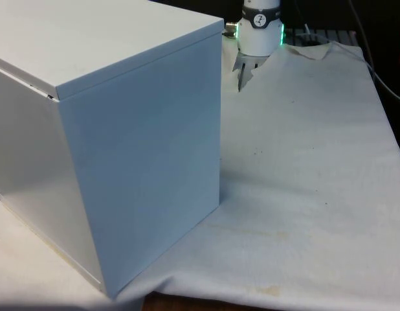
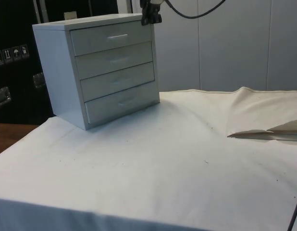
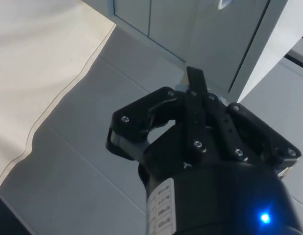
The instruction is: Open the drawer, then close it.
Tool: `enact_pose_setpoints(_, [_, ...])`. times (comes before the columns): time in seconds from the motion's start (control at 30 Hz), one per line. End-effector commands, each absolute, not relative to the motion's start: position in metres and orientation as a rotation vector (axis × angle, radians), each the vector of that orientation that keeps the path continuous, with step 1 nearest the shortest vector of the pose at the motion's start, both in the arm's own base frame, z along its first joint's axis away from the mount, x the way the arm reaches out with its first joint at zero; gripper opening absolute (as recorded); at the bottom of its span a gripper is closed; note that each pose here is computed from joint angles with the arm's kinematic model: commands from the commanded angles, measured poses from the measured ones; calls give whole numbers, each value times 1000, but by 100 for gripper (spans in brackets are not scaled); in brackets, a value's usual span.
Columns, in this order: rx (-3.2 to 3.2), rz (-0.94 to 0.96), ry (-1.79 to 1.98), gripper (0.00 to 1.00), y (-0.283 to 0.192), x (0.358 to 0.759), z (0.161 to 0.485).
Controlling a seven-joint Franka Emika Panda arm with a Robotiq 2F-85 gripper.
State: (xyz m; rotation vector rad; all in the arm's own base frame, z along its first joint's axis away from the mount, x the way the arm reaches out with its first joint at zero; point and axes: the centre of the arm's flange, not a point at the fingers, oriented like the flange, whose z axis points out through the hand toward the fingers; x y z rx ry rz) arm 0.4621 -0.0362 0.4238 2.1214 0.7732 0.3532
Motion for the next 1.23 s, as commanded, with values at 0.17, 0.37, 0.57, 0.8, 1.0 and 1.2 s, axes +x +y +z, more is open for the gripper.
enact_pose_setpoints(0.17, [2124, 364, 766, 0, -34, 457, 426])
enact_pose_setpoints(0.37, [2125, 364, 766, 0, -35, 457, 426])
enact_pose_setpoints(0.57, [2125, 365, 767, 0, -35, 456, 426])
enact_pose_setpoints(0.8, [2125, 364, 766, 29, -35, 456, 426])
enact_pose_setpoints(1.0, [2125, 365, 767, 60, -35, 456, 426])
enact_pose_setpoints(1.2, [2125, 365, 767, 98, -35, 456, 426])
